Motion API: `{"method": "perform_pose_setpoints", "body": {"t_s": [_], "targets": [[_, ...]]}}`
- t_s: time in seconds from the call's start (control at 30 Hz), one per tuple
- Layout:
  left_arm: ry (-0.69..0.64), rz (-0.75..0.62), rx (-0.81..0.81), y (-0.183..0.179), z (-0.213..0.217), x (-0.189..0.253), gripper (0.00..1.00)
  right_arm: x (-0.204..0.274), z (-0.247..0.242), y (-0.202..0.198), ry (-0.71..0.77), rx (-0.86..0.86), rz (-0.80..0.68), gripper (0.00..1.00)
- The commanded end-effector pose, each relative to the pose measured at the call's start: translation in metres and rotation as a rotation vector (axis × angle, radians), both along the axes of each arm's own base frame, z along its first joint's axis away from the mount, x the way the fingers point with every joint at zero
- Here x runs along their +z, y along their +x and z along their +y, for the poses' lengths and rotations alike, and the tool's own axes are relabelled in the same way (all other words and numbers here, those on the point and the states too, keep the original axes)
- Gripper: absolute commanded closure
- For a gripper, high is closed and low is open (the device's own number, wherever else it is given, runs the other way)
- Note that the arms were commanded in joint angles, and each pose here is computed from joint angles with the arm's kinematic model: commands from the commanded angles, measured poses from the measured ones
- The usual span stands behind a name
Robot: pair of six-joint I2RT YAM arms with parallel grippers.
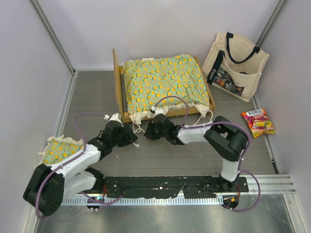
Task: Set up the pet bed
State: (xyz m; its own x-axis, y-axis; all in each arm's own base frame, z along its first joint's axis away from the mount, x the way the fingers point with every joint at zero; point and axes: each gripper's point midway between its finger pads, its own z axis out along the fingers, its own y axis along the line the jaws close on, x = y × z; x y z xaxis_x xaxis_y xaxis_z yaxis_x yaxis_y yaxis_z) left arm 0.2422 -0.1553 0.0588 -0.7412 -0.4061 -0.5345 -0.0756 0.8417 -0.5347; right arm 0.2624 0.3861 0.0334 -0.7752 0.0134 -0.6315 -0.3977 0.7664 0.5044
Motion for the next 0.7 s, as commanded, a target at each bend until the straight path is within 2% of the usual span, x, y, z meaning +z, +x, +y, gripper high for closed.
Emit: {"method": "perform_pose_setpoints", "body": {"t_s": [0.0, 0.3, 0.5, 0.67], "targets": [[0.182, 0.018, 0.026, -0.002, 0.007, -0.016, 0.44, 0.039, 0.006, 0.012, 0.058, -0.011, -0.079, 0.99], [0.328, 0.056, 0.019, 0.004, 0.013, -0.034, 0.48, 0.046, 0.006, 0.011, 0.068, -0.009, -0.086, 0.99], [0.443, 0.069, -0.015, 0.012, 0.008, -0.037, 0.6, 0.049, 0.007, 0.011, 0.074, -0.003, -0.091, 0.99], [0.548, 0.085, -0.04, 0.006, 0.006, -0.044, 0.62, 0.048, 0.007, 0.01, 0.076, -0.001, -0.091, 0.99]]}}
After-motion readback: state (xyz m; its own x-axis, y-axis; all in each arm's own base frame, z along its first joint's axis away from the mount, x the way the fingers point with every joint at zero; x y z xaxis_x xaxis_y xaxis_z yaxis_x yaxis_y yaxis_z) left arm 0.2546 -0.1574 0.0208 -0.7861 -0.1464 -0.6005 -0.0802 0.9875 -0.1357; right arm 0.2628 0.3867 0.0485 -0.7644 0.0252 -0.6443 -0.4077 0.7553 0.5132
